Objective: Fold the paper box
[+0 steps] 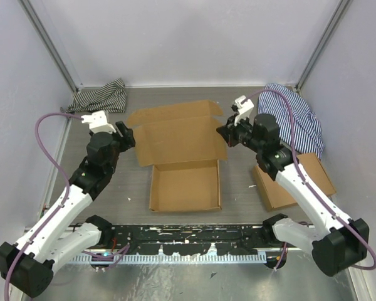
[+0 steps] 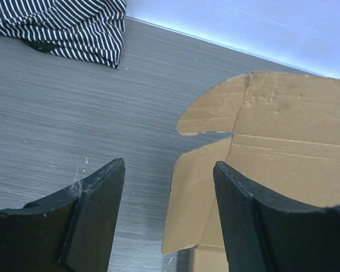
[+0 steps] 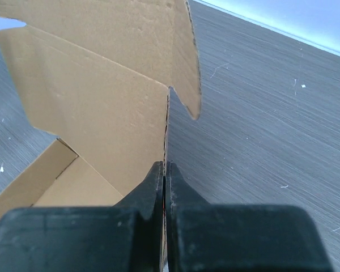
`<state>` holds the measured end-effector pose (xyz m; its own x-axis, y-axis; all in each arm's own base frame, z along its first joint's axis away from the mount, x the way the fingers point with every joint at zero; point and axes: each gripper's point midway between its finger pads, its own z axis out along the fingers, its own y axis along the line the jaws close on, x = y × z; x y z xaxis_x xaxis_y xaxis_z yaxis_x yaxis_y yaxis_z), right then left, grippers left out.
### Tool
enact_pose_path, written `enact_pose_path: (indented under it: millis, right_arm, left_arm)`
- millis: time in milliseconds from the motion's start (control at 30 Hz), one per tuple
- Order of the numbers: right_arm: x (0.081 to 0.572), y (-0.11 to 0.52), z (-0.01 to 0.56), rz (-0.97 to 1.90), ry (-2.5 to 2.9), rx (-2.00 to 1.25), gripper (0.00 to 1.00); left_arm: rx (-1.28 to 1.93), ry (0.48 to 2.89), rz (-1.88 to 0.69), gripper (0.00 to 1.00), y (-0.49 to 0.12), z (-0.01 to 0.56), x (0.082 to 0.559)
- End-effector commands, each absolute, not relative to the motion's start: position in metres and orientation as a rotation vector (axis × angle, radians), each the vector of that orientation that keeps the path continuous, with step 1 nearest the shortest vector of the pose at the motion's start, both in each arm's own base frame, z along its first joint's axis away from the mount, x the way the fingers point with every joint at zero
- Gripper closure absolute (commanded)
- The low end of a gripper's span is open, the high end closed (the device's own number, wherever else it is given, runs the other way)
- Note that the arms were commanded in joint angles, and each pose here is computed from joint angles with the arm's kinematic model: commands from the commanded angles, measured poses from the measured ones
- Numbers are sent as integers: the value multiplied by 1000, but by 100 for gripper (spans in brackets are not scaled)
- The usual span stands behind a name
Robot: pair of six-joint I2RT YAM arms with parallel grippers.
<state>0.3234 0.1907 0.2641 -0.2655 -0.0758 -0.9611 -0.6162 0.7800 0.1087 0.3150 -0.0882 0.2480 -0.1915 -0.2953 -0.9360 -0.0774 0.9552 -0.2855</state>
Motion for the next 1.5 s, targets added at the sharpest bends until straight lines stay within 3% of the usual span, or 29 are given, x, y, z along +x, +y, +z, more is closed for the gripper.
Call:
enact_pose_path:
  millis: [0, 733, 833, 1100, 1267, 1467]
  right_arm:
    - [318, 191, 286, 557, 1622, -557, 99]
    - [294, 186, 287, 589, 1609, -564, 99]
    - [295, 186, 285, 588, 1622, -559, 99]
    - [301, 192, 284, 631, 1726, -510, 99]
    - [306, 200, 285, 603, 1745, -497, 99]
    - [324, 200, 284, 524, 1763, -455, 98]
  left_arm:
    - [-240, 1740, -249, 30, -96, 257, 313]
    - [-160, 1875, -274, 33, -122, 216, 329]
    - [-157, 1861, -306, 44, -126, 220, 329]
    - [-109, 1827, -423, 88, -140, 241, 320]
    - [-67, 1826, -483, 99, -151, 249, 317]
    - [-48, 1834, -488, 100, -153, 248, 315]
